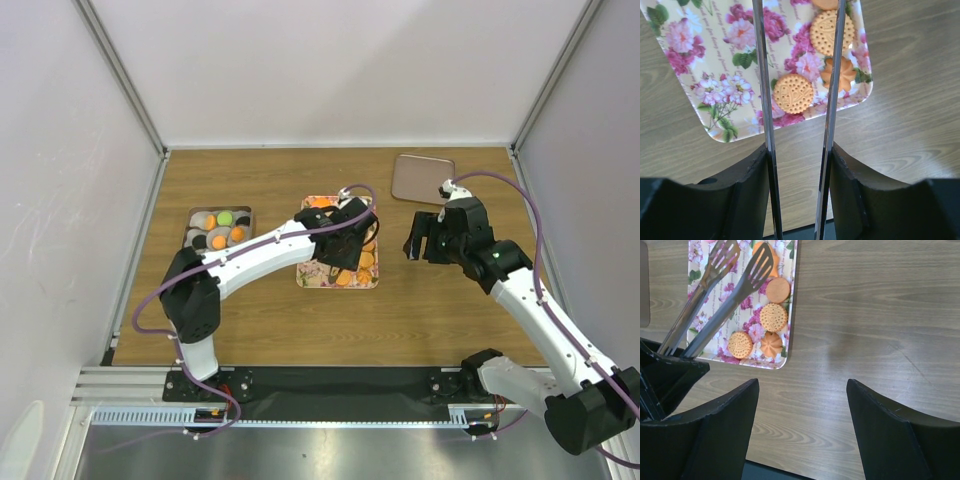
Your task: Pack the cookies
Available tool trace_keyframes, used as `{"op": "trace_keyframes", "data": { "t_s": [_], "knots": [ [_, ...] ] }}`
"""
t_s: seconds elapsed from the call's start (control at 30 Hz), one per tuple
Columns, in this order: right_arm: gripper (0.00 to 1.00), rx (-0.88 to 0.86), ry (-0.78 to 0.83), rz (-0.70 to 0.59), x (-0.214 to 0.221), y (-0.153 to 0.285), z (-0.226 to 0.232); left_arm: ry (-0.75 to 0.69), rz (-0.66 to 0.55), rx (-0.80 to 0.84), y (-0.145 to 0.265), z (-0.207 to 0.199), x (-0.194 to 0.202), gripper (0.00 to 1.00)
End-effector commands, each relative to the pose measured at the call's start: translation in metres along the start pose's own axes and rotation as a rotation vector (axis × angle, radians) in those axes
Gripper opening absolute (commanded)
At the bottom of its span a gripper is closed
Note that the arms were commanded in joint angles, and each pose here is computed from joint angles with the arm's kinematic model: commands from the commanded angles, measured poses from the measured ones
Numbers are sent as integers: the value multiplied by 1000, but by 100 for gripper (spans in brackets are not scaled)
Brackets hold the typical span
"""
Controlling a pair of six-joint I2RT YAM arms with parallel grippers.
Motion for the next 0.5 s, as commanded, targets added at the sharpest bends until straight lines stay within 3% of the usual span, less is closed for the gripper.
{"op": "trace_keyframes", "data": {
  "t_s": [0.0,0.47],
  "knots": [
    [77,-4,13,-44,-11,9,0,-15,-25,28,8,-12,-5,50],
    [77,-13,13,-51,-8,12,0,-19,-6,30,5,-14,4,51]
  ]
}}
Point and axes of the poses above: each gripper's point midway between its finger pads, its own y axis back along the fingers, its own z axis along the line the jaws close on, x = y × z, the point moved 8 cm from there along y, back along the fingers, and after that the axes turned 15 degrees about y, right-handed, at the moved point
